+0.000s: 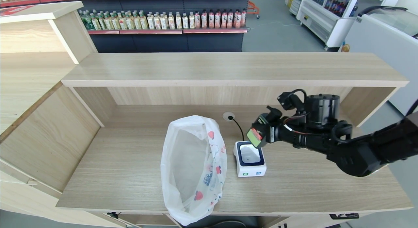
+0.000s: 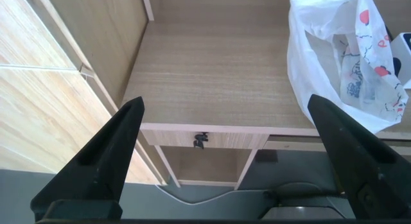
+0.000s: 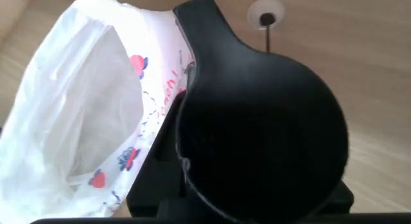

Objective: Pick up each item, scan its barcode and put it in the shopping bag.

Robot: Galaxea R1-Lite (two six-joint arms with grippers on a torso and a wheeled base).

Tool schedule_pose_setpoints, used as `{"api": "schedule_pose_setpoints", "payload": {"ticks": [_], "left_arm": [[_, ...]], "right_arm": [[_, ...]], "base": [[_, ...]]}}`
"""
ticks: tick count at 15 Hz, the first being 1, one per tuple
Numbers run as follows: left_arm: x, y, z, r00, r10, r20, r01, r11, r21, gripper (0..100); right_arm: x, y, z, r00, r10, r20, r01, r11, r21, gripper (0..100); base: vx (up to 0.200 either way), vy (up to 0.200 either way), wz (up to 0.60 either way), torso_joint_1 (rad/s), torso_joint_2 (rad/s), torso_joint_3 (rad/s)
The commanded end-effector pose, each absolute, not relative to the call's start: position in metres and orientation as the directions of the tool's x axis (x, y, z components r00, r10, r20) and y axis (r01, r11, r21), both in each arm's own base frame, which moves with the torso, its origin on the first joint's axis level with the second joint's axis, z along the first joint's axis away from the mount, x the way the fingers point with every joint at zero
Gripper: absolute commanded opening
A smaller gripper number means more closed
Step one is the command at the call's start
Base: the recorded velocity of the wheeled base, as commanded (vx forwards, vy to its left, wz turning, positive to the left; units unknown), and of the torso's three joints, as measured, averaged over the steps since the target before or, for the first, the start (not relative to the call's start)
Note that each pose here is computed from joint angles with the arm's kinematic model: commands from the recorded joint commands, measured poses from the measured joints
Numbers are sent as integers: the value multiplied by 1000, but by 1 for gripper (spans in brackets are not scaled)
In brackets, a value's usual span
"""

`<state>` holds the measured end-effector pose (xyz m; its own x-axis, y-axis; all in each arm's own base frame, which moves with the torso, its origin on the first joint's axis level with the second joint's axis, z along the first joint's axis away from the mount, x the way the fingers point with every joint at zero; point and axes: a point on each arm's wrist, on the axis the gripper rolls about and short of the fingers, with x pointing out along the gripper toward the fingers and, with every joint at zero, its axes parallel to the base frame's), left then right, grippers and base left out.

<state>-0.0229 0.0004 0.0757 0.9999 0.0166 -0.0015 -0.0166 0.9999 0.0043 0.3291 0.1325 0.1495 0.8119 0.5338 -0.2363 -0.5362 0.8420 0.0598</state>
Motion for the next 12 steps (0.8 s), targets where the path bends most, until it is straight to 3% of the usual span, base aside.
{"api": "schedule_pose_setpoints", "payload": {"ticks": [1,7,10,12], "left_arm": [[-23,0,76,1000,17,-2,-17,1000,5,100],[-23,0,76,1000,17,-2,-17,1000,5,100],[-23,0,76,1000,17,-2,-17,1000,5,100],[-23,0,76,1000,17,-2,-17,1000,5,100]], "right_arm": [[287,101,189,879,448,-160,-468,876,-118,0],[247,84,193,885,439,-154,-459,879,-129,0],[247,85,195,883,445,-148,-461,882,-99,0],[246,88,195,878,456,-147,-466,884,-42,0]], "base": [[0,0,0,0,0,0],[0,0,0,0,0,0],[-200,0,0,9,2,2],[0,0,0,0,0,0]]}}
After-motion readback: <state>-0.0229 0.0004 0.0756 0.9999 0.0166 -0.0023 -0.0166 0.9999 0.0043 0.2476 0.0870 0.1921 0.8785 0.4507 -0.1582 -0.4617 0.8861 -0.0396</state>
